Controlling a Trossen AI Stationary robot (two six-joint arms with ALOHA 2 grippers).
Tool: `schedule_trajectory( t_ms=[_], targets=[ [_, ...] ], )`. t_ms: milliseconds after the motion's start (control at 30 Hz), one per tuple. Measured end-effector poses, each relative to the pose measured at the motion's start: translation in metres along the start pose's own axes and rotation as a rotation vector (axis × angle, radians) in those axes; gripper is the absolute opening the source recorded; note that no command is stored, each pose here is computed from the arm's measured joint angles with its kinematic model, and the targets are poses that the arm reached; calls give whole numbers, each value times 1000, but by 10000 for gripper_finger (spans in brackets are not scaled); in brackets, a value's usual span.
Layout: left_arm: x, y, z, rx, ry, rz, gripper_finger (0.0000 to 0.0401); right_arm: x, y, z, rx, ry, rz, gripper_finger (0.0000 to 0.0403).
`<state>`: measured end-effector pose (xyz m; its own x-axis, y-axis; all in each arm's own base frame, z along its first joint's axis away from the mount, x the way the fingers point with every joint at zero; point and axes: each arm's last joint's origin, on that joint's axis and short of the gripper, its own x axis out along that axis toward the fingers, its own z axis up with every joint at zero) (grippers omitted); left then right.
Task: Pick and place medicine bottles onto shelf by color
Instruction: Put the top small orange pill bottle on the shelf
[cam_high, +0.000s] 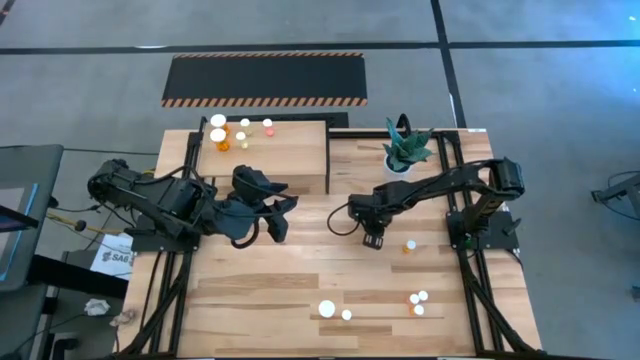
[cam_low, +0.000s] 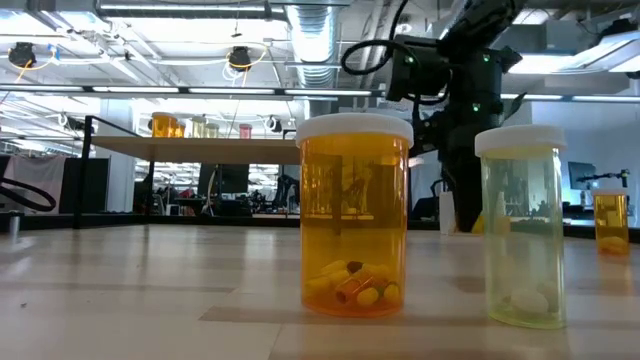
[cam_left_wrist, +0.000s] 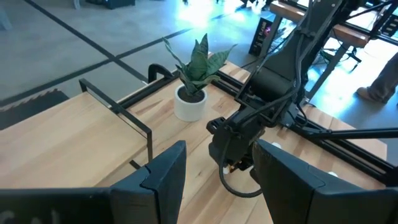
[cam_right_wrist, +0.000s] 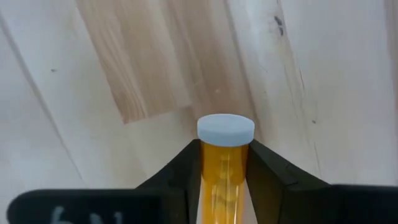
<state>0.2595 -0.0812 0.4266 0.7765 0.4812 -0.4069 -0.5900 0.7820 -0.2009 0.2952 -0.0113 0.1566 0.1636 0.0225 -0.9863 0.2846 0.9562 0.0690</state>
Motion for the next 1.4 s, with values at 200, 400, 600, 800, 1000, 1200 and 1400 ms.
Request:
schedule_trajectory(
  t_ms=[200,400,600,800,1000,1200,1400],
  targets=[
    [0,0,0,0,0,1,174,-18,3,8,-33,30,-8,126],
    [0,1,0,7,-4,12,174,-42,5,18,-79,44,-11,127],
    [0,2,-1,23,-2,25,174,-77,-4,17,-86,-69,1,127],
    [-5,9,0,12,-5,61,174,-127,-31,11,-9,-306,7,127],
    [-11,18,3,-15,-42,106,174,-182,-47,21,92,-784,54,128],
    [-20,26,9,-9,-85,132,174,-211,-47,38,65,-1130,84,129],
    [-29,37,14,0,-132,183,174,-200,-46,72,34,-1296,89,129]
  ],
)
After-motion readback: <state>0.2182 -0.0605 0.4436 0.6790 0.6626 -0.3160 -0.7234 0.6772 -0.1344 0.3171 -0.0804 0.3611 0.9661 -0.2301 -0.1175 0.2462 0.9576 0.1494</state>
